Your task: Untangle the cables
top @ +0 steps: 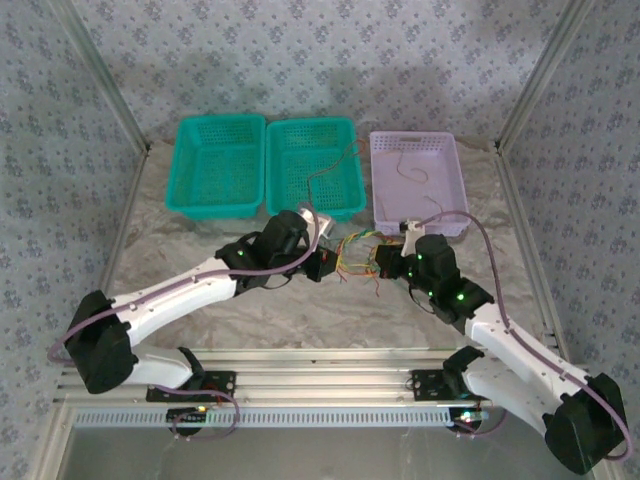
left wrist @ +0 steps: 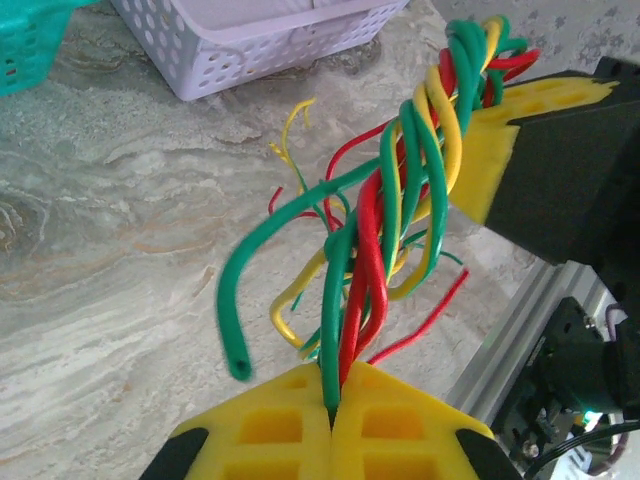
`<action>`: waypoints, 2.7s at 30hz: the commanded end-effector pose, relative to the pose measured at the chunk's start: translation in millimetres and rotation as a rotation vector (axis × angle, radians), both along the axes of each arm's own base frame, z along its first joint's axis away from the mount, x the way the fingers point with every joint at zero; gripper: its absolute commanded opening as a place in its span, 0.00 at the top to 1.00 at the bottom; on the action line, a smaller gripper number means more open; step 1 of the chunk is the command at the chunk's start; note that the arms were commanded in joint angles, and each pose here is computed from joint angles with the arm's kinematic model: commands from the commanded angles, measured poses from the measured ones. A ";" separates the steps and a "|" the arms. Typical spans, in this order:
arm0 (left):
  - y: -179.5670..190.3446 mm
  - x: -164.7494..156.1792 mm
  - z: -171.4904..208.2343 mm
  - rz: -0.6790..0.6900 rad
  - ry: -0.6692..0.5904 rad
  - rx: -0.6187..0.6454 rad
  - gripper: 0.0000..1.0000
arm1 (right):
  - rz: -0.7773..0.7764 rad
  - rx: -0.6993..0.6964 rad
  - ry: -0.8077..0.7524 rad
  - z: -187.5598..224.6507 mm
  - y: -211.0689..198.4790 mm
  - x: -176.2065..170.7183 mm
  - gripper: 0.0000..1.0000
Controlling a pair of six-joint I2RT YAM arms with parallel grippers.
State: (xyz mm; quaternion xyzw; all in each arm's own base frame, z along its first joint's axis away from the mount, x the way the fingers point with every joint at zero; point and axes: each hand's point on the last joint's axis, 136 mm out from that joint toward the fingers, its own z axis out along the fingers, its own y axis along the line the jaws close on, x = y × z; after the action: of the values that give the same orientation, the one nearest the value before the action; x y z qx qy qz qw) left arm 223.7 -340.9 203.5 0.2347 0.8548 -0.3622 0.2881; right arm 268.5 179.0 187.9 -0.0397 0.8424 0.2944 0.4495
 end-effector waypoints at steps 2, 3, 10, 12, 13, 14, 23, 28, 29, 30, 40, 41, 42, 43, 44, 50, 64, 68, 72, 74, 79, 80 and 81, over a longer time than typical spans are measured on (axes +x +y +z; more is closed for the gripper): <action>0.9 0.9 32.9 0.000 -0.062 -0.038 1.00 | -0.010 -0.041 -0.025 7.0 -1.5 4.9 1.00; 2.6 1.1 33.4 0.003 -0.067 -0.034 1.00 | -0.009 -0.051 -0.021 5.1 -1.7 5.1 1.00; 20.3 -2.5 44.2 0.029 -0.108 -0.009 1.00 | -0.079 -0.212 0.050 -25.6 -21.1 13.0 1.00; 26.0 -4.0 51.0 0.035 -0.117 -0.014 1.00 | -0.088 -0.241 0.067 -34.8 -24.4 15.0 1.00; 29.0 -5.3 55.3 0.036 -0.122 -0.017 1.00 | -0.096 -0.257 0.080 -40.0 -26.6 16.1 1.00; 32.9 -5.9 58.2 0.041 -0.121 -0.018 1.00 | -0.104 -0.269 0.091 -44.5 -28.8 17.5 1.00; 77.1 -5.4 80.5 0.114 -0.125 -0.037 1.00 | -0.199 -0.383 0.208 -80.2 -53.6 28.7 1.00; 88.6 -4.8 83.2 0.145 -0.126 -0.048 1.00 | -0.141 -0.332 0.187 -80.7 -38.7 31.0 1.00; 87.8 -5.7 82.0 0.140 -0.121 -0.050 1.00 | -0.102 -0.307 0.171 -77.5 -30.2 29.3 1.00; 85.5 -7.0 81.4 0.127 -0.115 -0.056 1.00 | -0.081 -0.290 0.155 -73.6 -24.9 28.4 1.00; 53.8 -20.2 49.1 0.011 0.024 -0.112 0.44 | 0.042 -0.175 0.030 -41.0 -3.7 15.2 1.00; 50.7 -22.8 45.2 -0.003 0.030 -0.107 0.40 | 0.050 -0.168 0.027 -39.6 -2.3 14.3 1.00; 48.1 -25.1 41.0 -0.013 0.035 -0.096 0.38 | 0.061 -0.158 0.021 -37.8 -0.5 13.2 1.00; 45.9 -27.1 36.9 -0.023 0.041 -0.087 0.37 | 0.075 -0.148 0.015 -36.2 2.0 11.8 1.00; 43.5 -29.2 31.1 -0.036 0.049 -0.075 0.37 | 0.088 -0.136 0.007 -33.6 4.4 10.6 1.00; 33.1 -33.2 6.8 -0.059 0.087 -0.046 0.39 | 0.124 -0.112 -0.003 -27.4 11.9 6.7 1.00; 29.5 -27.6 -26.8 -0.045 0.084 0.107 0.48 | 0.167 -0.083 -0.016 -15.0 21.9 2.2 1.00; 25.1 -24.9 -26.6 -0.040 0.079 0.101 0.54 | 0.185 -0.075 -0.014 -14.7 26.8 0.3 1.00; 20.7 -23.7 -25.6 -0.046 0.074 0.104 0.74 | 0.193 -0.076 -0.013 -14.4 29.5 -0.6 1.00; 20.8 -23.0 -21.9 -0.045 0.068 0.100 0.86 | 0.191 -0.081 -0.011 -15.3 29.0 -0.4 1.00; 21.3 -23.2 -9.1 -0.039 0.056 0.076 1.00 | 0.186 -0.094 -0.001 -19.7 28.3 0.2 1.00; 22.1 -23.6 -4.0 -0.036 0.048 0.064 1.00 | 0.182 -0.099 0.002 -20.9 27.6 1.2 1.00; 24.3 -22.8 1.6 -0.025 0.034 0.059 1.00 | 0.173 -0.109 0.008 -22.9 26.0 2.6 1.00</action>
State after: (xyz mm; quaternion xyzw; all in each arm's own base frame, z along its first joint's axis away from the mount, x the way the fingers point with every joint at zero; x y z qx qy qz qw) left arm 198.6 -314.6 171.3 0.2495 0.8826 -0.3273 0.2272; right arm 264.9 199.5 149.5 -0.1282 0.8619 0.2823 0.4013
